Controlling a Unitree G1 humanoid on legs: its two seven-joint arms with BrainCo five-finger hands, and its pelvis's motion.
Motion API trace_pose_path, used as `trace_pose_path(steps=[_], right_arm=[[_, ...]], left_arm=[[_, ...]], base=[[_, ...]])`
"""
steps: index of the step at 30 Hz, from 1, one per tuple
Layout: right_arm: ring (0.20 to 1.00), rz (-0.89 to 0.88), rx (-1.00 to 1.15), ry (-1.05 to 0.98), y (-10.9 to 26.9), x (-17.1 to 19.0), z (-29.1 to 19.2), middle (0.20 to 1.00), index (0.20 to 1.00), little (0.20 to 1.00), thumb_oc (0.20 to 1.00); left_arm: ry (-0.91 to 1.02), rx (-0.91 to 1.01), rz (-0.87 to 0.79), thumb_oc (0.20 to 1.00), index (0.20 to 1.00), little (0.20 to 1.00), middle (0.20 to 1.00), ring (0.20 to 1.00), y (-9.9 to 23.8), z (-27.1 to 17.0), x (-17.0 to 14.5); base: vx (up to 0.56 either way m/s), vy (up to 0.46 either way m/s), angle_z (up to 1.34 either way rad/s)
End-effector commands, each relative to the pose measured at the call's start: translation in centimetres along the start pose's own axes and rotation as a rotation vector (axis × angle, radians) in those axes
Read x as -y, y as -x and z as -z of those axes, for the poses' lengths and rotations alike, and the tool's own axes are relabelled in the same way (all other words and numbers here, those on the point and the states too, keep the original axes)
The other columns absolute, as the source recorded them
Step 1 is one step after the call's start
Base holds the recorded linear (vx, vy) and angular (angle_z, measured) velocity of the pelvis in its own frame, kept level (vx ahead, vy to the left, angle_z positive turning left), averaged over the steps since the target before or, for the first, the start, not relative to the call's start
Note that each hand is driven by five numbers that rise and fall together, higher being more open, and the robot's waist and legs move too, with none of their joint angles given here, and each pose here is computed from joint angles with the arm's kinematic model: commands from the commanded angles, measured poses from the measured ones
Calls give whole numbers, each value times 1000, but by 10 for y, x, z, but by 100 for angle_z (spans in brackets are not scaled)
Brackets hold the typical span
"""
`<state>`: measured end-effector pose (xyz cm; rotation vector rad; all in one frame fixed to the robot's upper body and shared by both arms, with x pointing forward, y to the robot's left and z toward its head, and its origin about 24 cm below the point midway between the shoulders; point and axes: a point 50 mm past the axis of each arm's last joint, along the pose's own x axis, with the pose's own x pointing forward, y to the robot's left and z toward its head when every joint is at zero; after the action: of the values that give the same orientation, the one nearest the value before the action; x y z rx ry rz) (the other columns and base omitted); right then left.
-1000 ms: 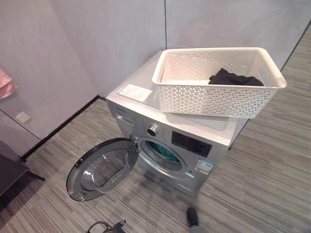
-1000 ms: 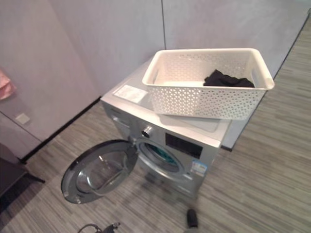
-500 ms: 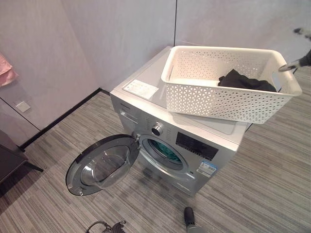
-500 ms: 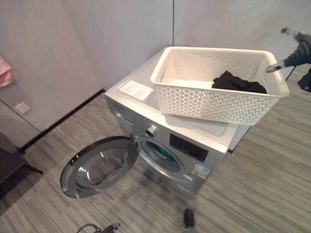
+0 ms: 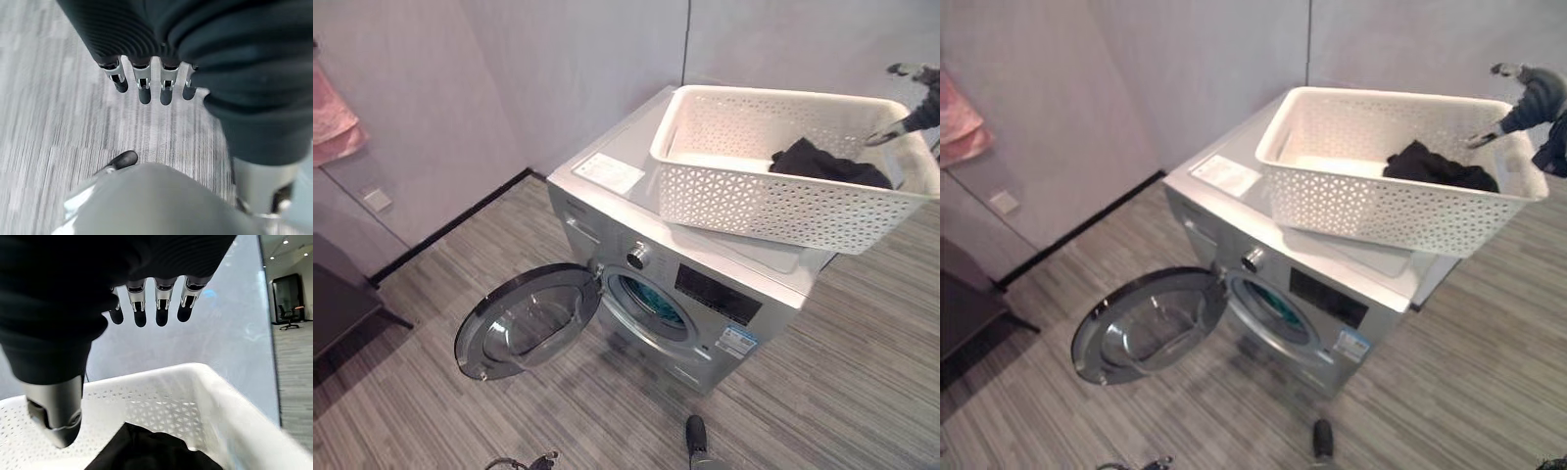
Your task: Grab the laundry basket,head to the washer,open it,put in the laundry and shut it.
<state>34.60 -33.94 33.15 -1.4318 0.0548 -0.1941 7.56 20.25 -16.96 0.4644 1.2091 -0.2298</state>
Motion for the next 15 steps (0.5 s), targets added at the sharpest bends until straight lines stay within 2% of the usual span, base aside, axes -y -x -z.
trace_pose_path(steps=[1,7,15], right_arm=[[1000,-1,-33,17,-4,9,1,1000,1000,1000,1000],[1000,-107,-77,50,-8,-11,6,1000,1000,1000,1000],[1000,-201,-93,90,-3,-26,14,1000,1000,1000,1000]], left_arm=[[83,-126,-65,1000,1000,1000,1000,1000,7,32,-31],[182,-250,-101,1000,1000,1000,1000,1000,16,62,-39],[222,-259,-92,1000,1000,1000,1000,1000,16,65,-36]], base=[[20,-14,10],[24,-21,11],[22,-14,10]])
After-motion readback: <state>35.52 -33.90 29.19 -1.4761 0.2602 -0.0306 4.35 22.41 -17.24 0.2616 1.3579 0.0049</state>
